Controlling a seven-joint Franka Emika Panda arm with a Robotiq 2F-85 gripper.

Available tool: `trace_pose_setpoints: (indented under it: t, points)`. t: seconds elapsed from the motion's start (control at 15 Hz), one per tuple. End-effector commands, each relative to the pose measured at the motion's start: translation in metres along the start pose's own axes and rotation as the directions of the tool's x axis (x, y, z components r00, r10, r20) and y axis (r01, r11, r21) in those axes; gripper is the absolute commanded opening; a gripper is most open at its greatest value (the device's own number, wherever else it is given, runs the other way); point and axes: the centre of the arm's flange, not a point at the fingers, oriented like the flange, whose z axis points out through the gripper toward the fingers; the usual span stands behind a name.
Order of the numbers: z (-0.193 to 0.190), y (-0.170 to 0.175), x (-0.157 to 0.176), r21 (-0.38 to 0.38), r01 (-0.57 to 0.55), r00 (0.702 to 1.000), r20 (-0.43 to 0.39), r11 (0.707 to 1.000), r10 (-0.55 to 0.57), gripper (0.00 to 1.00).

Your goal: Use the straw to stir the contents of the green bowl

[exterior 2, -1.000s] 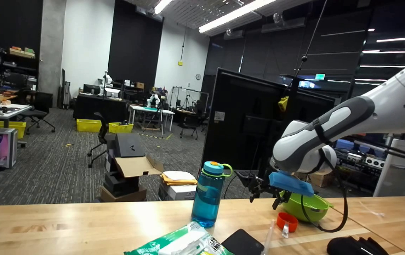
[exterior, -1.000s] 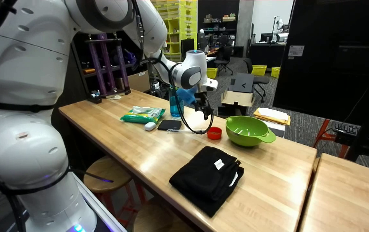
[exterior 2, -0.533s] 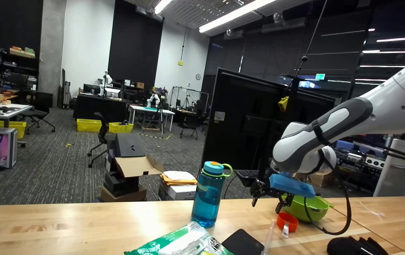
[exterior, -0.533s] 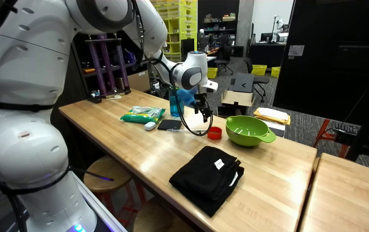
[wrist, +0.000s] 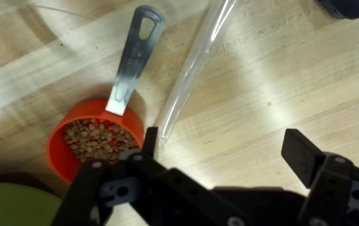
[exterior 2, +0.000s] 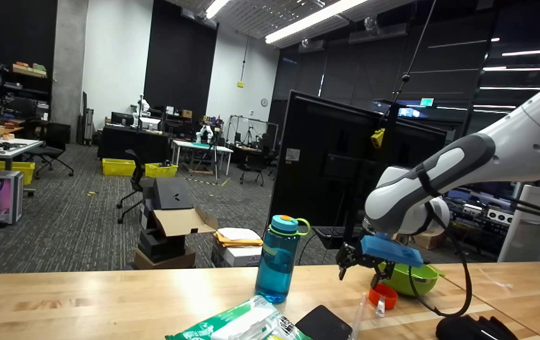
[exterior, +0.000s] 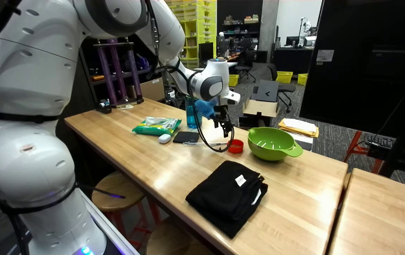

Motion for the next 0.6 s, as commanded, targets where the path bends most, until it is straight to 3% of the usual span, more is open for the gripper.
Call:
trace_pose_setpoints:
  t: [0.0, 0.53]
  points:
    - [0.005, 0.005, -0.004, 0.002, -0.008, 1.000, 0.023, 1.000, 0.008, 1.00]
    - [0.007, 0.021, -0.008, -0.011, -0.027, 0.999, 0.029, 1.000, 0.028, 1.00]
